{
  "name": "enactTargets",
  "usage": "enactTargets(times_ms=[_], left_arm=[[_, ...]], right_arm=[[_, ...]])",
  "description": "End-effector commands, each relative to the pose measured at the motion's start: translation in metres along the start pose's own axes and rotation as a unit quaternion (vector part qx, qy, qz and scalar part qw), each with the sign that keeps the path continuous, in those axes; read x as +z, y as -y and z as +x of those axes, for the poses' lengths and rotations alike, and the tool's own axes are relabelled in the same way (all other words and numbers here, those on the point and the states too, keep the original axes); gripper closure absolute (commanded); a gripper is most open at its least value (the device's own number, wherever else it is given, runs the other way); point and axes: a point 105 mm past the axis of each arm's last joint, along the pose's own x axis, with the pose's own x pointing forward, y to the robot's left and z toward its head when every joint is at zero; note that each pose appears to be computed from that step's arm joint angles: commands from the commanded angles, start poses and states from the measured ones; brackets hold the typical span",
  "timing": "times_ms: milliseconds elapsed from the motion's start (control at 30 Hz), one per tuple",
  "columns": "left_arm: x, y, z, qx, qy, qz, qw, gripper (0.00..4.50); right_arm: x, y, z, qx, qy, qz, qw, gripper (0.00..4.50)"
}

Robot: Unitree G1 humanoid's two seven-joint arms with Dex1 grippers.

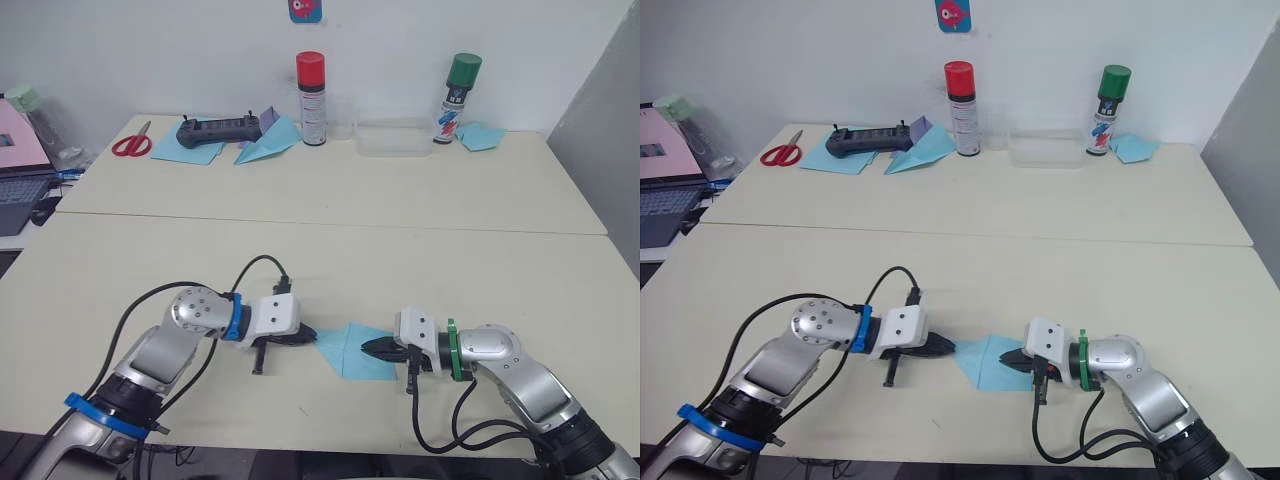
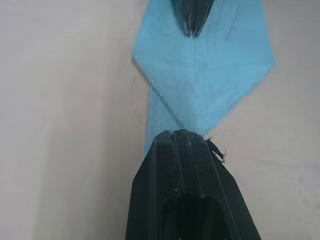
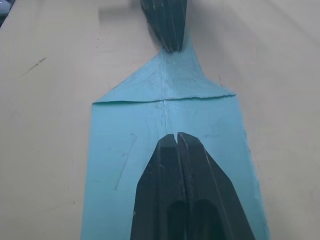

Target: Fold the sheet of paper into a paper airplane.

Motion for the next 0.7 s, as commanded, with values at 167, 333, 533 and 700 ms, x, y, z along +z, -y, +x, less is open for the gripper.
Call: enactTargets(times_ms=[167,333,533,700], left_arm=[[0.014,-0.01,-0.024,0.05,0.042,-0.045,0.997,4.24],[0.067,0.005,-0.053,0.013,0.135,-0.053,0.989,2.84],[0.076,0.016,-0.056,-0.02,0.128,-0.055,0.99,0.92],[0.07,0.016,-0.052,-0.02,0.114,-0.043,0.992,0.03]], right_arm=[[0.01,0.004,-0.01,-0.012,0.034,0.043,0.998,4.29],[0.059,0.013,-0.048,-0.016,0.146,0.18,0.973,2.85],[0.033,0.029,-0.052,-0.054,0.121,0.257,0.957,1.41],[0.017,0.025,-0.04,-0.049,0.099,0.277,0.955,1.41]])
